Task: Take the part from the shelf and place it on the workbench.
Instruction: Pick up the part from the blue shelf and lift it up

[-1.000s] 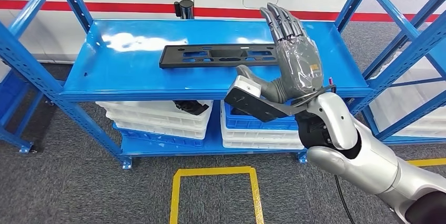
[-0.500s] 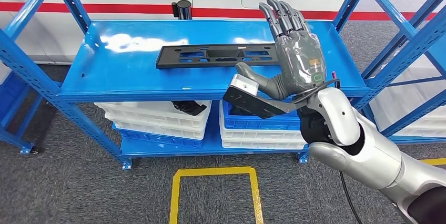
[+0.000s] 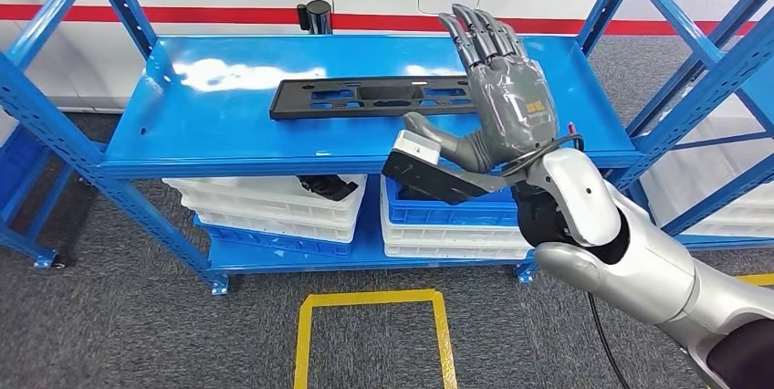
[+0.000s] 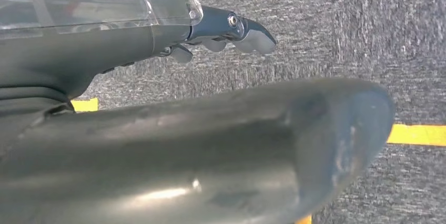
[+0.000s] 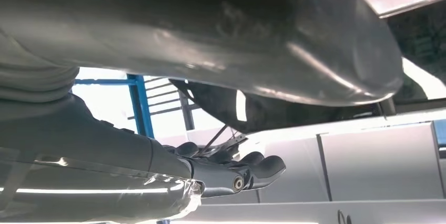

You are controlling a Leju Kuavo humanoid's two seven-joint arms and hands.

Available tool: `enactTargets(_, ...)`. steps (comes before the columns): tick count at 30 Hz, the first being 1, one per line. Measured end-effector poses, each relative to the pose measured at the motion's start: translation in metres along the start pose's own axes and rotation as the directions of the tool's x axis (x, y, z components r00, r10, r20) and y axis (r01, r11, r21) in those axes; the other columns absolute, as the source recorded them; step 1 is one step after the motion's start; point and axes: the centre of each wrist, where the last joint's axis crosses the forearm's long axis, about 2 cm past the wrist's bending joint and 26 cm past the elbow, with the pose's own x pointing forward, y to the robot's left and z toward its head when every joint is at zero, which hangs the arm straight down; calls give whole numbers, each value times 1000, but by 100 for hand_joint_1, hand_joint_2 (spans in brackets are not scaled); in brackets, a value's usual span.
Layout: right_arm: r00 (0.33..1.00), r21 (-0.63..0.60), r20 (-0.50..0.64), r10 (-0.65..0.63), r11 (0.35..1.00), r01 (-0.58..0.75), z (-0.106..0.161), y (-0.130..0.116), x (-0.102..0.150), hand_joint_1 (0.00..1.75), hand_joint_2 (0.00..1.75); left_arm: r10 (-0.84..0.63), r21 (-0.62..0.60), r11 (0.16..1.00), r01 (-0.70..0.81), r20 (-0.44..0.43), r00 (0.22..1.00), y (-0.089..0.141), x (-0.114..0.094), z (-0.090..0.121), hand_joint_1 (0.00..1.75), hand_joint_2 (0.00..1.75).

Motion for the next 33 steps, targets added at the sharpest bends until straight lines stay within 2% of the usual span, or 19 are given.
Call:
enactTargets(12,1000,36,27,6,999,-7,-6,7,6,0,0,1,22,1000,-1,-10,1000,13,-3,-2,0,0)
enactTargets(24,999,55,37,9,998,-11,-6,13,9,0,0,3,21,1000,-3,2,1000,12,-1,-2,0,0)
enactTargets(33,999,116,47,26,993,-31,-5,22,12,0,0,2,14,1000,-2,-9,1000,10,-7,-1,0,0)
